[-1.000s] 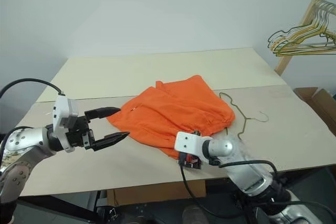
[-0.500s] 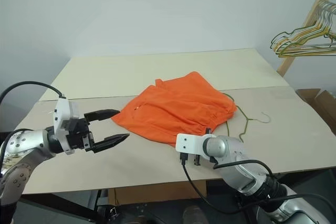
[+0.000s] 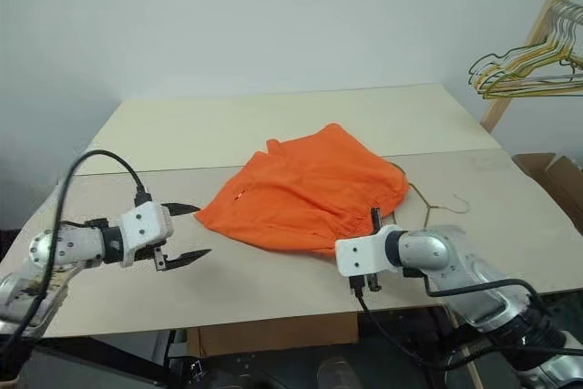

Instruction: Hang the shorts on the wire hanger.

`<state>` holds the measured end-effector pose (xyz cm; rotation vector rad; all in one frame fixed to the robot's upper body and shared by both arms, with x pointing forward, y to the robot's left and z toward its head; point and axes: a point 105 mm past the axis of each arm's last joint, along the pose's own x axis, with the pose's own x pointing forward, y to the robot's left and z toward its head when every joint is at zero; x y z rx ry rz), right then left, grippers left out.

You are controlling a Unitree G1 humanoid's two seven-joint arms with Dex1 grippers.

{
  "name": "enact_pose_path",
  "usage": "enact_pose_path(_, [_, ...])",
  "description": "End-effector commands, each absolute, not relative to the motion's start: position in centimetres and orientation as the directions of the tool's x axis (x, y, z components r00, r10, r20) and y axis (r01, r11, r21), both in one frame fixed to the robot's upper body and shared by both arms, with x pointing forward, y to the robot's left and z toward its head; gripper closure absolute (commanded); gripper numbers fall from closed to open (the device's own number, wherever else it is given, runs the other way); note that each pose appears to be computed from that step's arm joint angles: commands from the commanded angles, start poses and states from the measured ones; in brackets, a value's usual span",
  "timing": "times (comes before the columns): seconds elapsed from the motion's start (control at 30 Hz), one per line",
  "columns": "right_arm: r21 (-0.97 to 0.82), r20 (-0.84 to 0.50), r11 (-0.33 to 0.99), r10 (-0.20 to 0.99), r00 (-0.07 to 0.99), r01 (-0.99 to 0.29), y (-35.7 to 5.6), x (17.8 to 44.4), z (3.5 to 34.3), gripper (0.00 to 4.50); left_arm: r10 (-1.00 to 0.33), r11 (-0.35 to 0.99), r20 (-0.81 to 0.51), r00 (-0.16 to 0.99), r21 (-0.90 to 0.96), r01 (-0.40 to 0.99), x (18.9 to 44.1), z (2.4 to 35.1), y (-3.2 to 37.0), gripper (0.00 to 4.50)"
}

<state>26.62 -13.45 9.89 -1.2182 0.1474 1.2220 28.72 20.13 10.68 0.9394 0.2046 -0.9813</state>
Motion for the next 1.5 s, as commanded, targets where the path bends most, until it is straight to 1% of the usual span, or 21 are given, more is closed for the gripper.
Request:
enact_pose_path(0.03, [-0.661, -0.611, -0.151, 0.677, 0.410, -0.735, -13.6, 26.6, 12.1, 4.46, -0.579, 0.045, -0.590, 0.564, 0.667, 0.744, 29.7, 9.4, 20.5, 0.00])
enact_pose_path(0.2, [-0.671, -0.587, -0.131, 0.695, 0.415, -0.729, -13.9, 26.6, 13.1, 4.46, -0.581, -0.080, -0.613, 0.535, 0.697, 0.712, 31.3, 7.2, 19.4, 0.00])
enact_pose_path(0.3, [-0.679, -0.577, -0.120, 0.697, 0.426, -0.725, -14.1, 26.6, 13.6, 4.50, -0.573, -0.073, -0.587, 0.572, 0.732, 0.678, 32.9, 6.8, 18.9, 0.63])
enact_pose_path(0.43, [-0.679, -0.575, -0.112, 0.695, 0.431, -0.725, -14.4, 26.5, 13.8, 4.50, -0.564, -0.079, -0.566, 0.601, 0.762, 0.643, 34.4, 6.5, 18.6, 1.94])
enact_pose_path(0.47, [-0.680, -0.574, -0.109, 0.694, 0.434, -0.725, -14.5, 26.5, 13.9, 4.50, -0.566, -0.060, -0.556, 0.608, 0.764, 0.643, 34.7, 6.5, 18.5, 2.22])
enact_pose_path(0.67, [-0.687, -0.563, -0.094, 0.697, 0.445, -0.721, -14.7, 26.6, 14.2, 4.50, -0.579, -0.031, -0.527, 0.623, 0.777, 0.628, 35.7, 6.8, 18.0, 4.26])
enact_pose_path(0.7, [-0.689, -0.559, -0.092, 0.698, 0.447, -0.719, -14.7, 26.7, 14.2, 4.50, -0.578, -0.029, -0.523, 0.626, 0.781, 0.624, 35.8, 6.9, 18.1, 4.47])
enact_pose_path(0.8, [-0.700, -0.543, -0.083, 0.707, 0.453, -0.709, -14.7, 26.9, 14.3, 4.50, -0.587, -0.032, -0.524, 0.617, 0.776, 0.629, 35.8, 7.7, 18.5, 4.47])
enact_pose_path(0.97, [-0.759, -0.486, -0.062, 0.717, 0.500, -0.648, -14.7, 28.4, 14.3, 4.50, -0.598, -0.181, -0.628, 0.498, 0.711, 0.680, 33.1, 9.2, 20.9, 4.47])
enact_pose_path(1.1, [-0.797, -0.471, -0.094, 0.716, 0.516, -0.597, -14.8, 29.5, 13.5, 4.50, -0.558, -0.268, -0.733, 0.390, 0.603, 0.751, 29.6, 9.8, 23.5, 4.47])
enact_pose_path(1.23, [-0.819, -0.448, -0.110, 0.736, 0.508, -0.563, -14.5, 30.3, 12.9, 4.50, -0.515, -0.320, -0.816, 0.263, 0.468, 0.824, 25.0, 10.8, 25.1, 4.47])
enact_pose_path(1.4, [-0.837, -0.434, -0.140, 0.759, 0.486, -0.529, -14.5, 30.7, 12.4, 4.50, -0.489, -0.312, -0.852, 0.188, 0.372, 0.874, 21.1, 11.5, 25.7, 4.47])
enact_pose_path(1.5, [-0.832, -0.443, -0.168, 0.774, 0.453, -0.528, -15.0, 30.1, 12.0, 4.50, -0.504, -0.302, -0.854, 0.127, 0.312, 0.901, 18.4, 11.5, 25.2, 4.47])
